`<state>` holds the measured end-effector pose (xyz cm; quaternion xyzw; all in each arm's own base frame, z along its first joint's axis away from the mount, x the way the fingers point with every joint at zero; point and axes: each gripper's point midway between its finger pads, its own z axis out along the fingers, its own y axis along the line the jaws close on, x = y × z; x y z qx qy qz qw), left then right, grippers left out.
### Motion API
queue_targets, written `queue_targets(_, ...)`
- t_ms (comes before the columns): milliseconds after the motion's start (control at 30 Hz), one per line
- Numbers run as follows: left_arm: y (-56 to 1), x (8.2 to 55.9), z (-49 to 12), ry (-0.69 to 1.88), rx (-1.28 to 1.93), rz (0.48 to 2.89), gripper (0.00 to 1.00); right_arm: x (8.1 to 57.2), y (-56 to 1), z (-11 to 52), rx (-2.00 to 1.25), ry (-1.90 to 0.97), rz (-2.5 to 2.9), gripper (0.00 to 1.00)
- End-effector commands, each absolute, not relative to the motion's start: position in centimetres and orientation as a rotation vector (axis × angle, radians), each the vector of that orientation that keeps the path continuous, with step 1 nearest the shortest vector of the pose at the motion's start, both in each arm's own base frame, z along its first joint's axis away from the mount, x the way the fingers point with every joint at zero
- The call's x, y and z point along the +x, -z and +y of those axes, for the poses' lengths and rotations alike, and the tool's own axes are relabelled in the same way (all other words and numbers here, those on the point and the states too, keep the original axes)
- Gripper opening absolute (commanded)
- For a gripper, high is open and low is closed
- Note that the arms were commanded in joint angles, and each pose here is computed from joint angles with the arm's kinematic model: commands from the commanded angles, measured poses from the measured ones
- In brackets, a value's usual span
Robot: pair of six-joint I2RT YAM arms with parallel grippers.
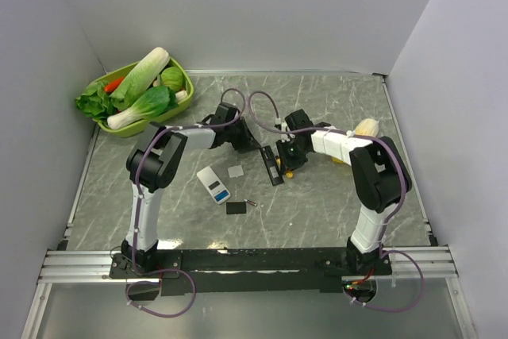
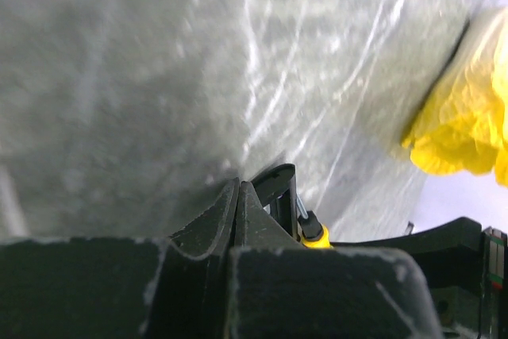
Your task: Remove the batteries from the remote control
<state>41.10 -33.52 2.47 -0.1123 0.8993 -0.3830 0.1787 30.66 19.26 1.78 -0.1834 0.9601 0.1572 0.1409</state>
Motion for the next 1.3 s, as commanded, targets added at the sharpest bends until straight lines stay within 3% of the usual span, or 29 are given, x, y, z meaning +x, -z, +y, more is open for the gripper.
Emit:
queue_targets(0, -2.0, 37.5, -34.6, 1.128, -0.264, 2.610, 0.01, 27.4, -2.7, 18.7, -0.472, -0.480, 2.810, 0.00)
queue_targets(133, -2.1, 36.7, -34.9, 1.131, -0.250, 2.617, 0.01, 26.1, -2.5, 16.2, -0.416, -0.324, 2.845, 0.00)
queue_targets(333, -3.2, 36.7, -36.1, 1.227, -0.216, 2.596, 0.01, 28.3, -4.9, 12.7, -0.424, -0.026, 2.797, 0.00)
queue_targets(800, -5.8, 35.2, -39.1, 1.602, -0.103, 2.502, 0.07, 29.2, -9.2, 12.8, -0.850, -0.078, 2.710, 0.00)
queue_targets(1000, -6.6, 37.7, -34.3, 1.393, -0.282, 2.486, 0.18, 28.8, -10.5, 12.6, -1.115, -0.096, 2.550, 0.00)
queue_targets(1133, -5.0, 37.6, -32.4, 1.253, -0.351, 2.531, 0.14, 28.7, -10.6, 12.4, -1.211, -0.075, 2.544, 0.00)
queue_targets(1267, -4.2, 36.5, -32.5, 1.307, -0.371, 2.545, 0.07, 28.7, -9.7, 13.0, -1.285, -0.007, 2.551, 0.00)
